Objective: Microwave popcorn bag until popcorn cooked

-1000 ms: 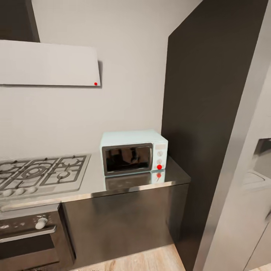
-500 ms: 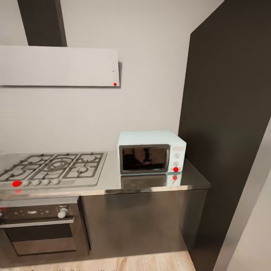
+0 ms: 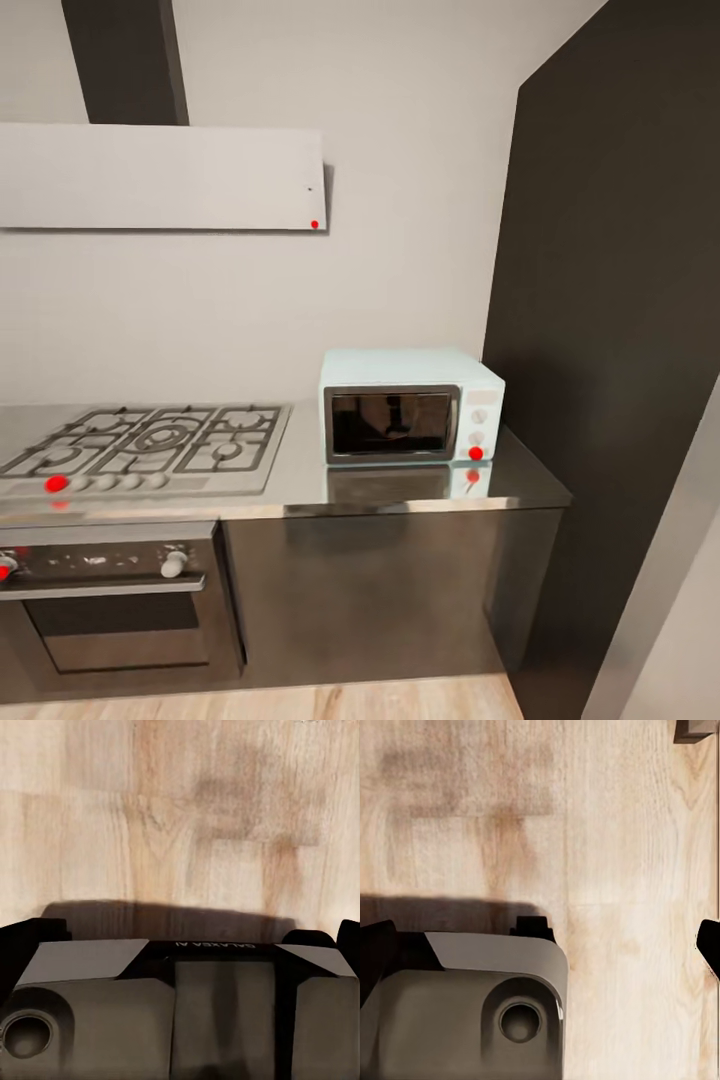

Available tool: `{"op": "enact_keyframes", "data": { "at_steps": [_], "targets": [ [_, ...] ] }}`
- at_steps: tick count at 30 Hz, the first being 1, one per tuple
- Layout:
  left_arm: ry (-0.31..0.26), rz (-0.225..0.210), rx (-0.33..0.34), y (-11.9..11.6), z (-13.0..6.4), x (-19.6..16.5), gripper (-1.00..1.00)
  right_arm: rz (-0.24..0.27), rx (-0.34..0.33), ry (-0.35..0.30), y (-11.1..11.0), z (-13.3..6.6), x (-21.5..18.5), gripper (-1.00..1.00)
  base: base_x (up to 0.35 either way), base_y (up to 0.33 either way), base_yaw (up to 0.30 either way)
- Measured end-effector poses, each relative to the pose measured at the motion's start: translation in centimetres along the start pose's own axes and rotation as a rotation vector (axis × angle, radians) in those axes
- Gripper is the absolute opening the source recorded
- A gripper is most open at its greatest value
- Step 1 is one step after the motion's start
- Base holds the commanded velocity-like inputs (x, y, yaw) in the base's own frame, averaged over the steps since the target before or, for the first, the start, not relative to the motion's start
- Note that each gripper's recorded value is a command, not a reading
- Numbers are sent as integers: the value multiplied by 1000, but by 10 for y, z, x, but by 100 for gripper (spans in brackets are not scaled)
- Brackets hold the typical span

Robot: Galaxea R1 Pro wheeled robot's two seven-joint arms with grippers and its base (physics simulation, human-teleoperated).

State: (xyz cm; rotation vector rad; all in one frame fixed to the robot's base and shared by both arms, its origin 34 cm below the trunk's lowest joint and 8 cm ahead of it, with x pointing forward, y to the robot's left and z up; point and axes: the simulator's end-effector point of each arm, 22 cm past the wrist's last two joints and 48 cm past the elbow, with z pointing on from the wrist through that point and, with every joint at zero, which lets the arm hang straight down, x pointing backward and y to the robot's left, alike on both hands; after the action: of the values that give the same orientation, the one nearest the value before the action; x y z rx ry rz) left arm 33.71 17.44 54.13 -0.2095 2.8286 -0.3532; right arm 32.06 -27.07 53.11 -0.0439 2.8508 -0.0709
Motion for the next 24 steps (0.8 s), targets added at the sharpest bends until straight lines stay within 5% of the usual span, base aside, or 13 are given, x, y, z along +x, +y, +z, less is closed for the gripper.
{"op": "enact_keyframes", "data": {
  "at_steps": [10,24],
  "targets": [
    [0,1,0,0,0,0,100,1,0,0,0,0,0,100,204,-165,0],
    [0,0,-1,0,0,0,100,-33,-7,-2,4,0,-2,100,11,-23,0]
  ]
}}
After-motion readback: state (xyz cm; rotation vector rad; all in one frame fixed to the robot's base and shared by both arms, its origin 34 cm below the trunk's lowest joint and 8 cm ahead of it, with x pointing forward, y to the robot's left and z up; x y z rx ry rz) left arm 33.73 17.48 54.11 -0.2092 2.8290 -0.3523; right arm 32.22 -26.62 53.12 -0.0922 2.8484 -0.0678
